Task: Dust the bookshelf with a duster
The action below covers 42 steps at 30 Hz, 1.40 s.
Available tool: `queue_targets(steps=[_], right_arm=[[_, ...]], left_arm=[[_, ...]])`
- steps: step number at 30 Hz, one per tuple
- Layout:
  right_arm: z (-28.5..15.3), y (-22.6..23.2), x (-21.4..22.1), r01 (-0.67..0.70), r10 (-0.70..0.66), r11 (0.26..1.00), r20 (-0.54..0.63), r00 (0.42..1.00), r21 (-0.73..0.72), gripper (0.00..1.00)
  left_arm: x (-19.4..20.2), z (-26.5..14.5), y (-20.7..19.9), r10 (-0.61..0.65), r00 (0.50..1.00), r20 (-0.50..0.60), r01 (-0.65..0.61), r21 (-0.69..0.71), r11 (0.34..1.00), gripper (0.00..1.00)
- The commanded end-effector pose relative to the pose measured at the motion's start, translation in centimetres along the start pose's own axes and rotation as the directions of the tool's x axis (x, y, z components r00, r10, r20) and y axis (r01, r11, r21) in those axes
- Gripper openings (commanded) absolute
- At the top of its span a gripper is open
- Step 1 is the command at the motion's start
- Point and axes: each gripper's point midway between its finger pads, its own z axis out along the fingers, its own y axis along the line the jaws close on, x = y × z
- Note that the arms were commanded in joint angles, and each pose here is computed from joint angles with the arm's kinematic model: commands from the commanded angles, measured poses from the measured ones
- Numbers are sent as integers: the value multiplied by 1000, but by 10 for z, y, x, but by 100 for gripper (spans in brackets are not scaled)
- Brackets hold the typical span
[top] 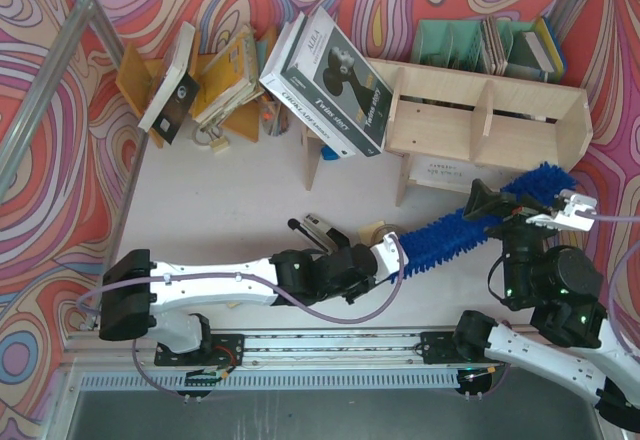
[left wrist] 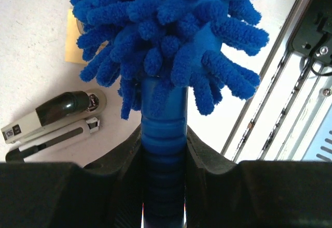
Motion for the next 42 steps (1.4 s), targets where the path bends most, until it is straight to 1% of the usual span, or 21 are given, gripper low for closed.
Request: queue_targets(steps=[1,6,9,14,17,21,33,42], right_arm=[[-3,-3,4,24,-24,999,8,1000,-27,99],[-3,7,3,23,-21,995,28,999,-93,99],[-2,11,5,43,-41,995,24,999,-95,99],[0,15,8,62,-61,993,14,998,-99,99],[-1,13,7,51,-50,994,17,999,-98,99],[-2,9,5,36,-34,995,23,999,-95,99],[-2,9,6,36,-35,995,18,999,-93,99],[-3,7,6,32,-30,995,20,999,-92,99]], left_arm=[[5,-6,-9,-10,1000,11,10,-7,1000,0],[-15,-21,-21,9,997,70,-8,-3,1000,0],[-31,-29,-25,19,993,114,-20,7,1000,0],[-55,-40,-20,33,981,192,-32,-9,999,0],[-66,-43,-10,51,976,212,-43,-44,998,0],[-74,-38,1,54,973,223,-43,-56,998,0],[-66,6,13,54,987,149,-54,-7,999,0],[-33,22,16,22,997,76,-21,-10,1000,0]])
